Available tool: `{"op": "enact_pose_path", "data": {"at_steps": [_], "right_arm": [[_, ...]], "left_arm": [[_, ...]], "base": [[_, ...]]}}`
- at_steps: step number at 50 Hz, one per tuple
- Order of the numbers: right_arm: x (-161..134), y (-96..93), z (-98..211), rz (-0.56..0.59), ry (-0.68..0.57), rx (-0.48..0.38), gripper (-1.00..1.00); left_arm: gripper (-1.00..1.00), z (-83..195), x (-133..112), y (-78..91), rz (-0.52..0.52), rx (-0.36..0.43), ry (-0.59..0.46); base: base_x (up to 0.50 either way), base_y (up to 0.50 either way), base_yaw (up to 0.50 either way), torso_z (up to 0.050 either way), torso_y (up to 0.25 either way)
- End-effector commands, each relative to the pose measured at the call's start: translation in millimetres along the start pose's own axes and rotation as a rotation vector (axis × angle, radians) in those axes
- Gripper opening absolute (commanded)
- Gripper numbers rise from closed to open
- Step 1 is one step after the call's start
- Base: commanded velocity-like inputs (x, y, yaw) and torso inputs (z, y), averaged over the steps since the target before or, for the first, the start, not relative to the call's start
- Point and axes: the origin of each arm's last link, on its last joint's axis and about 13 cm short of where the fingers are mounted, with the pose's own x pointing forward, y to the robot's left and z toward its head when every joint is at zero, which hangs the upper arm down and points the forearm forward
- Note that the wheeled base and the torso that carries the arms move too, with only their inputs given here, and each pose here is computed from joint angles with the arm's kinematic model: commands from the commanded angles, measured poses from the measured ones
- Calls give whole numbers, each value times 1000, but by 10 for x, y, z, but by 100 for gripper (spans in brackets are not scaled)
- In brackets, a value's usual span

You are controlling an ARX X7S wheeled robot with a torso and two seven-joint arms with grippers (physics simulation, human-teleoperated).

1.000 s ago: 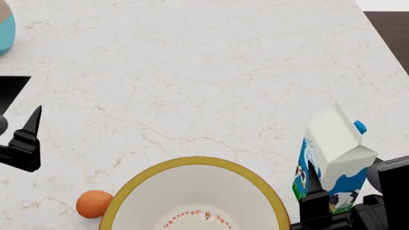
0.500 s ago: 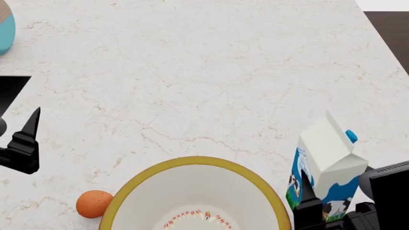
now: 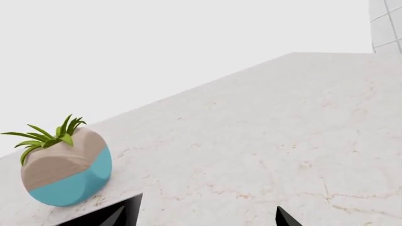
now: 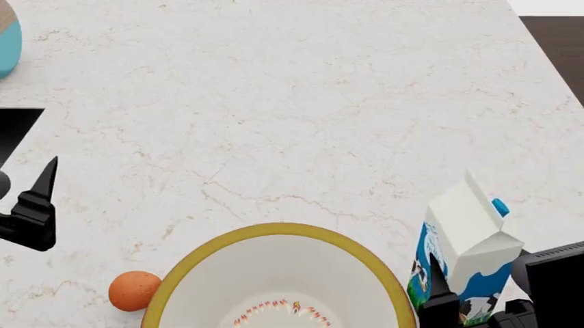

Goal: Place the eggs and milk next to the bowl.

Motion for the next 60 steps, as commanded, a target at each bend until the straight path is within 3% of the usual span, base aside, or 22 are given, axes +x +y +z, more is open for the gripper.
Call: {"op": "enact_pose_path", "data": {"at_steps": [1, 36, 37, 60], "right_arm": [[16, -26, 4, 1, -30, -6, -100], [32, -16, -161, 5, -7, 18, -100], [27, -19, -162, 5, -6, 18, 100], [-64, -36, 2, -8, -40, -5, 100]], "left_arm": [[100, 69, 49, 49, 38, -16, -56], [100, 48, 61, 32, 29, -14, -49], [100, 51, 61, 34, 29, -15, -49], [100, 51, 38, 33, 29, -20, -54]], "base": [[0, 0, 0, 0, 0], [0, 0, 0, 0, 0], [0, 0, 0, 0, 0], [0, 0, 0, 0, 0]]}}
